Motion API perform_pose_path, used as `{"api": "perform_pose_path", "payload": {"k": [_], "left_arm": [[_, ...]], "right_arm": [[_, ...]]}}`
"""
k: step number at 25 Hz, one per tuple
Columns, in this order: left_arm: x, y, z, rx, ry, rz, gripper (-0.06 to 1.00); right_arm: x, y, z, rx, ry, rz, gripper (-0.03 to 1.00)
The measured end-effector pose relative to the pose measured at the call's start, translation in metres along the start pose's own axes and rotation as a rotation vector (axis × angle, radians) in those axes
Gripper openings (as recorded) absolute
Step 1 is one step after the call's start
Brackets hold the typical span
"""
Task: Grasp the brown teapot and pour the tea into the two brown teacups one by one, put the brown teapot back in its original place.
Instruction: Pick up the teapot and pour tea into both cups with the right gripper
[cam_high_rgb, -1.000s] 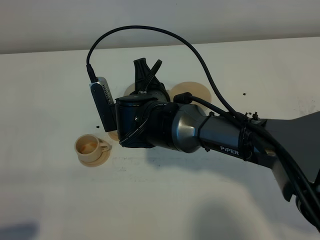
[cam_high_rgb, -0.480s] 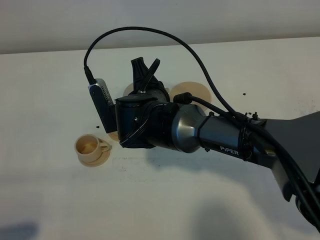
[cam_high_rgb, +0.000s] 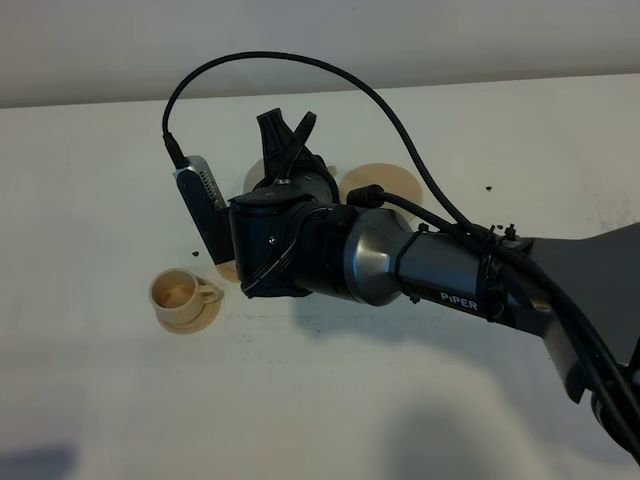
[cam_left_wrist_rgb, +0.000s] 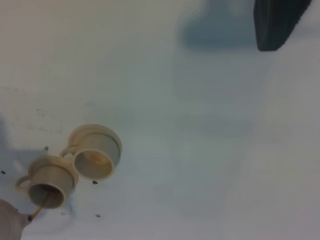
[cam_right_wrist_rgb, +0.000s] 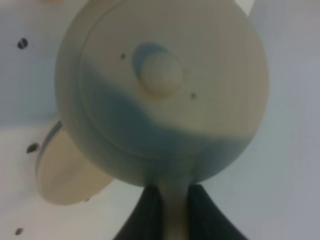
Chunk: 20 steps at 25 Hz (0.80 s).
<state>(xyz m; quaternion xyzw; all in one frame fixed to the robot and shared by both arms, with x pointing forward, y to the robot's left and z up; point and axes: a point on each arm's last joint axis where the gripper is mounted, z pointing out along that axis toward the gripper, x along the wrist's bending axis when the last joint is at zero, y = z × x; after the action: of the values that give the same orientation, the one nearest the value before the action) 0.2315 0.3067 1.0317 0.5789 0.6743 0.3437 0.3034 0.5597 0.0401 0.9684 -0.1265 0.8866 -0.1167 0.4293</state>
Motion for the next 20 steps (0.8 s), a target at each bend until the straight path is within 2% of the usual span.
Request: {"api": "perform_pose_path", "payload": {"k": [20], "left_arm": [[0.0,0.0,0.0,0.0,0.0,0.0,0.43]], "right_arm": [[-0.0031,-0.0014,0.0,0.016,-0.033,-0.045,0.1]]}}
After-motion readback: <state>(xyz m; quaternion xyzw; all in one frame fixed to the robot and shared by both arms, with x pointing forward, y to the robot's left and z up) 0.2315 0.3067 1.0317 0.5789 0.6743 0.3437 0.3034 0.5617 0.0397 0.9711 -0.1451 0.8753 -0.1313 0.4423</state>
